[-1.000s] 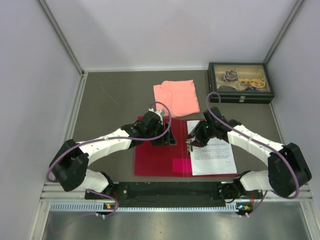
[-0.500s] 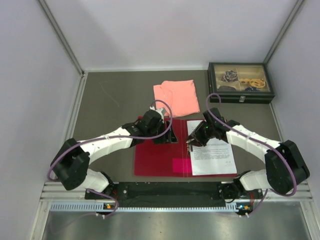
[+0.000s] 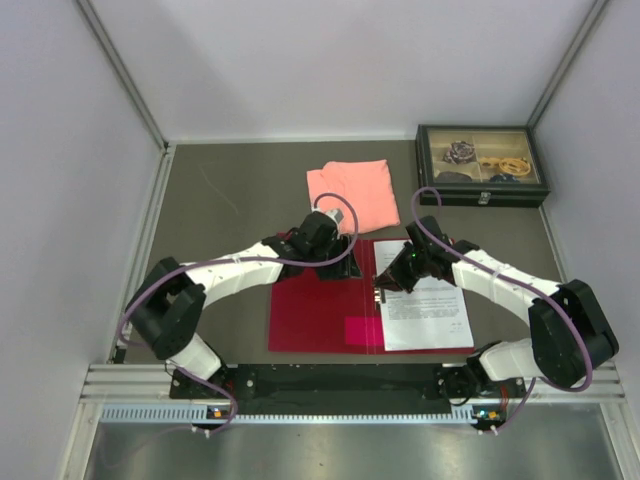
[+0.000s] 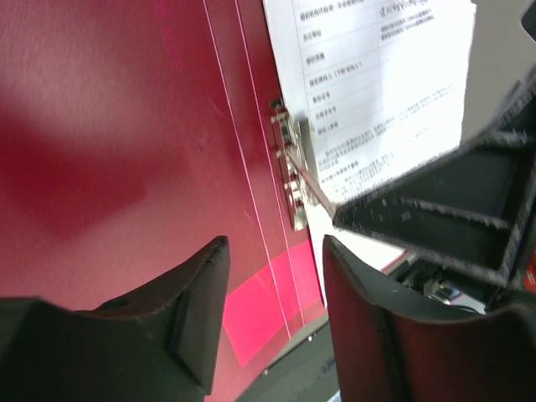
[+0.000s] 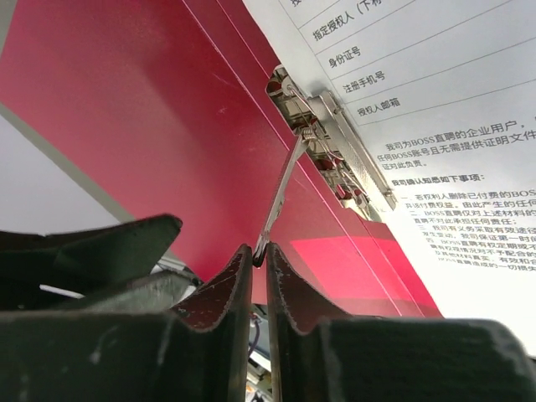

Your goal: Put the files into the folder

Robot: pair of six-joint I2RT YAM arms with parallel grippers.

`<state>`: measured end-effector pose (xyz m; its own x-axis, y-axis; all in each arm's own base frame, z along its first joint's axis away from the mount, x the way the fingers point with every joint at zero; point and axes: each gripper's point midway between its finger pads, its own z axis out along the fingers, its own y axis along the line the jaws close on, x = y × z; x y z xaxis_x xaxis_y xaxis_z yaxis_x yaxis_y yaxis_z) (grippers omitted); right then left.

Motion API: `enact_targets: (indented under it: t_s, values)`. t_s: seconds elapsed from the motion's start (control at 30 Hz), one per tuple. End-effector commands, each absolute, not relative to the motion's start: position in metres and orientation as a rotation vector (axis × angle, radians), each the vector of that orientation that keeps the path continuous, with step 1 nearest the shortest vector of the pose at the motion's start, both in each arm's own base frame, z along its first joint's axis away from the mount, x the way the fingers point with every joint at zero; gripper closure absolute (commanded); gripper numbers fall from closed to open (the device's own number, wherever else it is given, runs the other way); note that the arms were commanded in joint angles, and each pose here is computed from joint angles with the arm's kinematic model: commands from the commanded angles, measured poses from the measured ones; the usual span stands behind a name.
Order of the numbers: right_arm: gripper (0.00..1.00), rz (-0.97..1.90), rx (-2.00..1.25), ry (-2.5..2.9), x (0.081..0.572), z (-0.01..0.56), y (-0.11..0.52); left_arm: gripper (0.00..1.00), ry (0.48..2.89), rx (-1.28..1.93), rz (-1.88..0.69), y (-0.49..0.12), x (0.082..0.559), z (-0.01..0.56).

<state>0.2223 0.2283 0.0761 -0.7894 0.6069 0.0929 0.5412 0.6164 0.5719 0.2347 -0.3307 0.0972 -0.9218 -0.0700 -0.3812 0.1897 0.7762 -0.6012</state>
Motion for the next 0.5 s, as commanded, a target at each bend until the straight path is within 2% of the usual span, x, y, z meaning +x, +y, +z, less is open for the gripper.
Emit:
enact_targets:
  t_s: [0.0, 0.23, 0.47]
  values:
    - [0.91, 0.884, 0.963, 2.728, 0.222, 0.070, 0.224, 0.49, 2.519, 0.116, -0.934, -0.350, 0.261, 0.103]
    - [1.00, 0.867, 0.959, 2.747, 0.217, 0.064, 0.220, 0.63, 2.591, 0.156, -0.760, -0.345, 0.275, 0.066]
    - [1.00, 0.811, 0.935, 2.767, 0.210, 0.057, 0.212, 0.77, 2.669, 0.190, -0.677, -0.339, 0.271, 0.032]
